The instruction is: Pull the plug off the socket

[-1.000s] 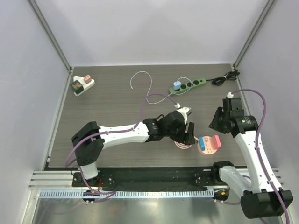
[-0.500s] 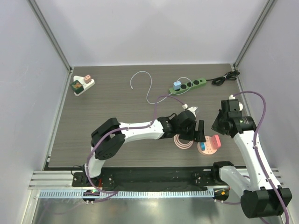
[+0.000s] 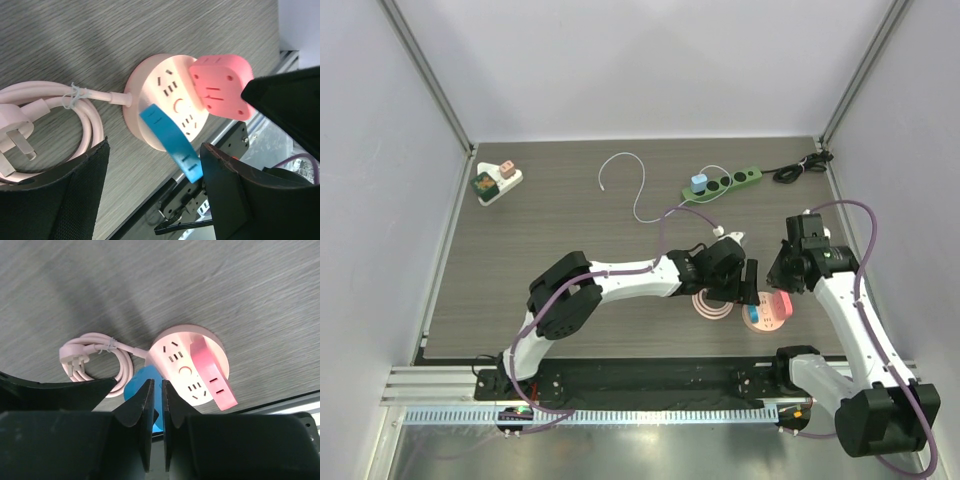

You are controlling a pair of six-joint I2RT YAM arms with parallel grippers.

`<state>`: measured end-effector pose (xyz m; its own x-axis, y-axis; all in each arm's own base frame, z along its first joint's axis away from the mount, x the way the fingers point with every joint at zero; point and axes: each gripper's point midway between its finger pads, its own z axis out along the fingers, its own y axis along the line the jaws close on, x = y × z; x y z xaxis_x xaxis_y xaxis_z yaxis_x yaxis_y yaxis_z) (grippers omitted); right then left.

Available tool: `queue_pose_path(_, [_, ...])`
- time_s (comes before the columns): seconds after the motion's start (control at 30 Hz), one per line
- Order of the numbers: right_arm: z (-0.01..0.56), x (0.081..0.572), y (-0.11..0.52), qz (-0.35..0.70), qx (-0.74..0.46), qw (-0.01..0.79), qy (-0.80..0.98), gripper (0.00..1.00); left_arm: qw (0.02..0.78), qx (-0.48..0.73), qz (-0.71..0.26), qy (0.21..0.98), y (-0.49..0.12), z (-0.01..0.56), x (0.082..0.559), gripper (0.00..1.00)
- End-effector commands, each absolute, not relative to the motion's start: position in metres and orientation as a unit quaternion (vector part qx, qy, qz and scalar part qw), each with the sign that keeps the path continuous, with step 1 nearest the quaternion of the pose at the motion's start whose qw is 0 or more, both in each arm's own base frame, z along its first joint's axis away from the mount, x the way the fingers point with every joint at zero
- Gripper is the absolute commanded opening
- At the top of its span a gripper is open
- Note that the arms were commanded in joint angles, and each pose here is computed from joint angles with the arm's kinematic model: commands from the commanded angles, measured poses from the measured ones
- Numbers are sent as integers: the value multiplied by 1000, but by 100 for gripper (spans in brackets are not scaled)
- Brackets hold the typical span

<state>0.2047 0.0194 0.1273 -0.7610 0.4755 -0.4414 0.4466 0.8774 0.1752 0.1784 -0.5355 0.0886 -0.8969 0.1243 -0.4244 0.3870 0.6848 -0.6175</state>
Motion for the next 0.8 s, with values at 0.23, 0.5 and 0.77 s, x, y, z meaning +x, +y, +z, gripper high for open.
queue_pose_path(0.23, [102, 199, 18, 19, 300, 219, 928, 18, 173, 148, -376, 898, -541, 91, 177, 57])
queue_pose_path(0.5, [76, 202, 17, 2, 319, 186, 929, 17, 157, 153, -404, 888, -550, 96, 172, 37])
queue_pose_path(0.77, [55, 197, 21, 4, 337, 167, 927, 15, 157, 150, -403, 889, -546, 96, 174, 34])
